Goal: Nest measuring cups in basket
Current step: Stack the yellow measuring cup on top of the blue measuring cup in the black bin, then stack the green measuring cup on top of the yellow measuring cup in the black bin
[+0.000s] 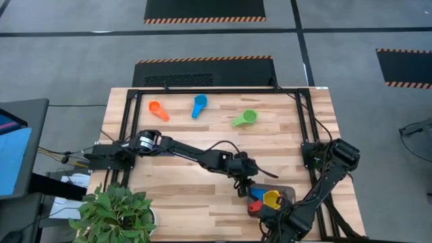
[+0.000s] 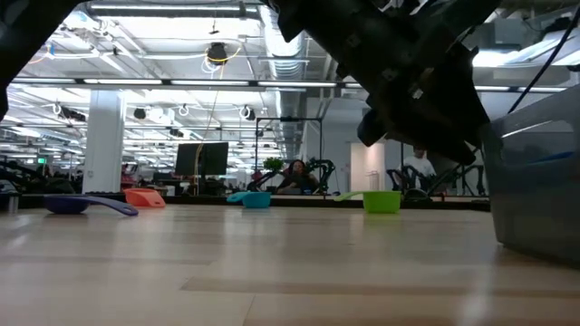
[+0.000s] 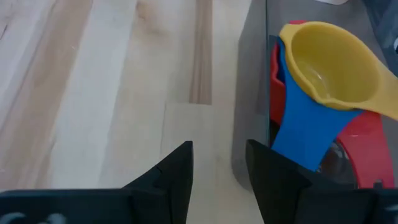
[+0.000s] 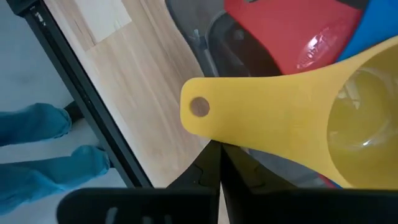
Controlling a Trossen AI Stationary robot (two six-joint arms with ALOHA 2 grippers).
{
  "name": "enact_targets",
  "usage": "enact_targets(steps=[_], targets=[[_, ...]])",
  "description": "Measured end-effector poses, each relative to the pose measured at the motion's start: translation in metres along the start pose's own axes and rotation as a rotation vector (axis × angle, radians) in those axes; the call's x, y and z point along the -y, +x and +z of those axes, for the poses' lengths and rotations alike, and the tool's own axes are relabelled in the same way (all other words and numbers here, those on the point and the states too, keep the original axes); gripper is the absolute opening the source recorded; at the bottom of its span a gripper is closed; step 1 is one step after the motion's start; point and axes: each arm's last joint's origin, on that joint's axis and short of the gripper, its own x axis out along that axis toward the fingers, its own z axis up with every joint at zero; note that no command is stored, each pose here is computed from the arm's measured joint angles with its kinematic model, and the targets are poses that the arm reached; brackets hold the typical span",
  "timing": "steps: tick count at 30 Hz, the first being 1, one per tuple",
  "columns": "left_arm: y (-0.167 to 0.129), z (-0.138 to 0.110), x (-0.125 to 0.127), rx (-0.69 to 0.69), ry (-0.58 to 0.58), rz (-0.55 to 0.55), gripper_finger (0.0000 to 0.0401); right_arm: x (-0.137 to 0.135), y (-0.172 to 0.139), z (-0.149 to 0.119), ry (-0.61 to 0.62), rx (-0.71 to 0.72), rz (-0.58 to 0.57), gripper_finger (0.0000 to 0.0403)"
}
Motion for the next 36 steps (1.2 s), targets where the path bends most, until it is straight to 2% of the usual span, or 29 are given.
enact_targets(steps=[14,22,26,31,36], targets=[[0.0,-0.001,0.005,0.01,-0.005,0.007,0.0135,-0.003,0.005,0.031,-0.015,0.053,0.069,0.002],[-0.002,-0.005,0.02,0.009,-0.018,0.007,0.0135,-0.003,0.005,0.033,0.022,0.084,0.064,0.0035],[-0.003,-0.009,0.03,0.011,-0.009,0.042,0.0135,-0.002,0.004,0.034,0.049,0.114,0.056,0.0031],[-0.004,-0.015,0.044,-0.011,0.003,0.006,0.0135,0.0,0.005,0.038,0.082,0.176,0.029,0.0022],[-0.003,-0.015,0.043,0.005,0.028,0.055,0.0135,-0.001,0.005,0.036,0.079,0.16,0.039,0.0024]])
